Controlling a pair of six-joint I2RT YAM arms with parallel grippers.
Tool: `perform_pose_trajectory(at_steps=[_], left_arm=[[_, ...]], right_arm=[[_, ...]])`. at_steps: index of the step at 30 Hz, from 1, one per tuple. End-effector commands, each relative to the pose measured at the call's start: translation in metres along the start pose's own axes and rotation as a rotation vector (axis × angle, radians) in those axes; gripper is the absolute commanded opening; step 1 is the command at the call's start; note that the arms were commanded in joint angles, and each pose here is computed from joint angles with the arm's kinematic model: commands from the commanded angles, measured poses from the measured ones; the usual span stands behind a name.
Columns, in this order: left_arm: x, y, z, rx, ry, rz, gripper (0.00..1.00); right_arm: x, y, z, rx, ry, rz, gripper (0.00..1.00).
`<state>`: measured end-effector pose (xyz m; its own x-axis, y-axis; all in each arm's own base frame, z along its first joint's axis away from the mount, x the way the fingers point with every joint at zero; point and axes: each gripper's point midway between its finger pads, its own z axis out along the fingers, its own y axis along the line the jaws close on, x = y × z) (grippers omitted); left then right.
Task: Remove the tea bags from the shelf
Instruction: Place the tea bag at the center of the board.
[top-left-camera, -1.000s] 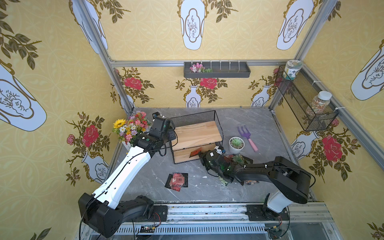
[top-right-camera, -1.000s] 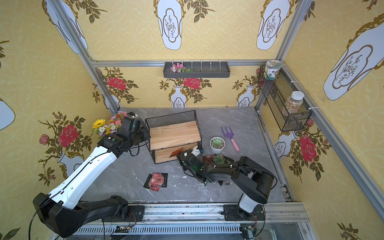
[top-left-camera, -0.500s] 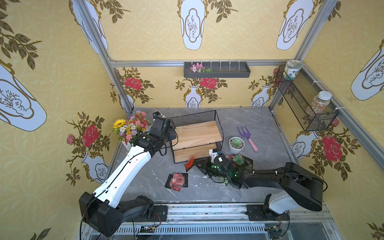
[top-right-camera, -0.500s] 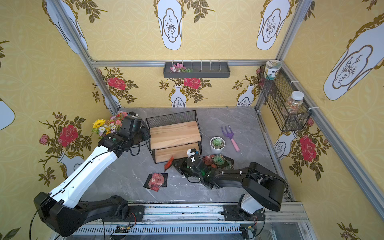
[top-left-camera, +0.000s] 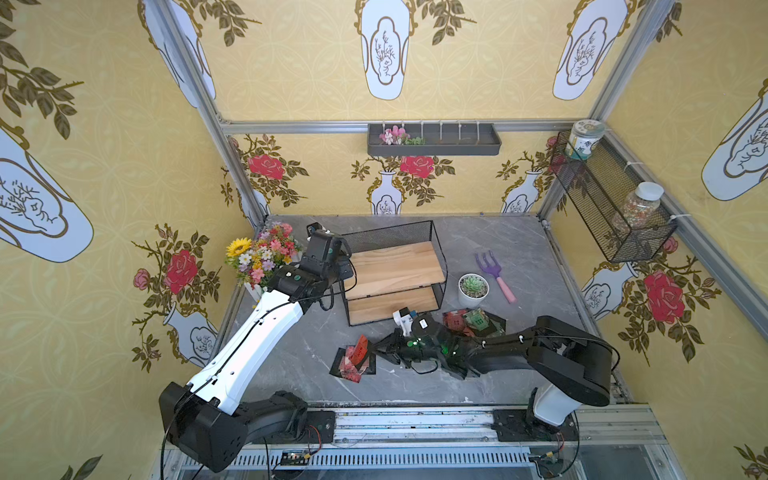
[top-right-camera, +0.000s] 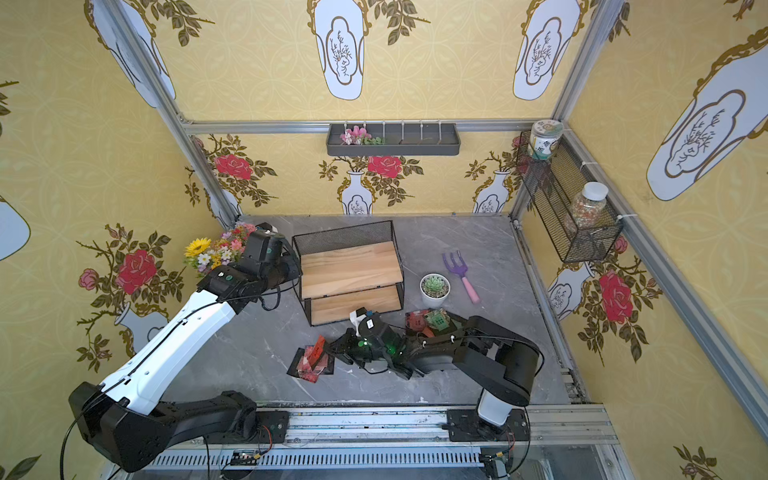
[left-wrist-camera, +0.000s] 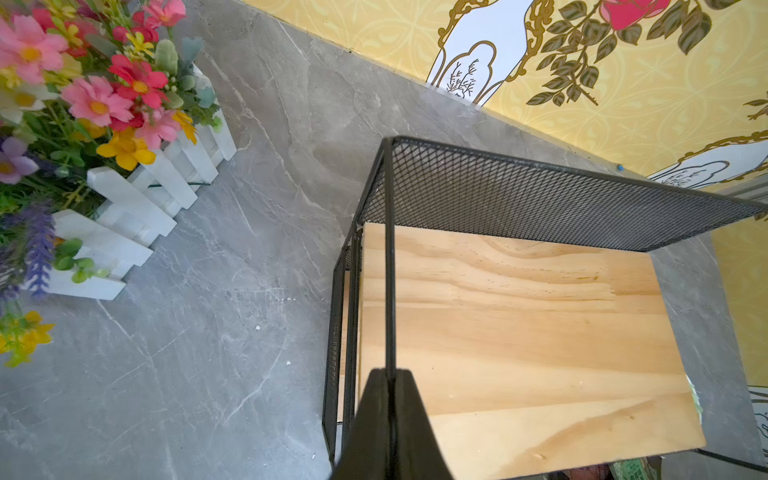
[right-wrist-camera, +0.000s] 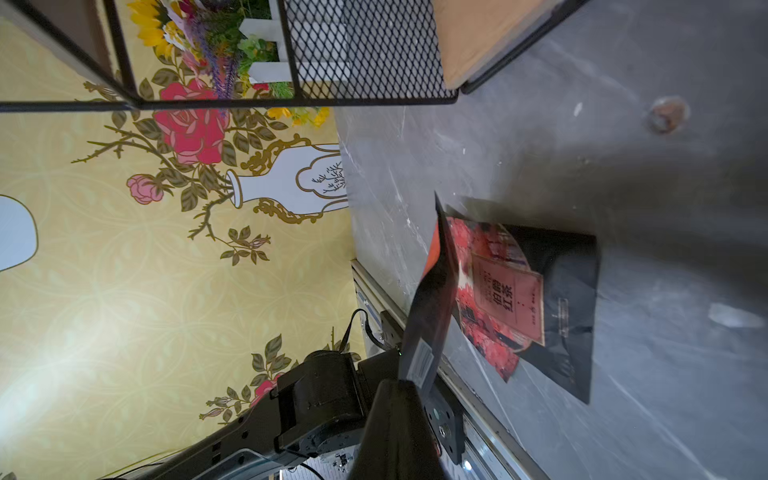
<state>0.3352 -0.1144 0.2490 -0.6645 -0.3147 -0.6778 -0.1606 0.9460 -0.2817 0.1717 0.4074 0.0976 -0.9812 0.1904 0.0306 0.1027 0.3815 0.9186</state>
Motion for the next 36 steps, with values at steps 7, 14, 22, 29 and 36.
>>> perform_pose_trajectory(at_steps=[7,14,22,29,36], left_arm=[[-0.006,-0.011,0.002,0.041,-0.014,0.012,0.0],[-0.006,-0.011,0.002,0.042,-0.014,0.012,0.0],[-0.011,-0.01,0.0,0.032,-0.029,0.029,0.2],[-0.025,-0.011,-0.008,0.026,-0.074,0.016,0.52],[-0.05,-0.005,-0.037,0.008,-0.178,-0.044,0.71]], right_arm=[[0.009,-0.052,-0.018,0.246,0.029,0.052,0.0],[0.003,-0.057,-0.023,0.329,0.016,0.034,0.19],[-0.01,-0.041,-0.051,0.416,-0.071,-0.039,0.51],[-0.025,-0.016,-0.092,0.524,-0.149,-0.165,0.72],[-0.04,0.001,-0.151,0.655,-0.271,-0.285,0.97]])
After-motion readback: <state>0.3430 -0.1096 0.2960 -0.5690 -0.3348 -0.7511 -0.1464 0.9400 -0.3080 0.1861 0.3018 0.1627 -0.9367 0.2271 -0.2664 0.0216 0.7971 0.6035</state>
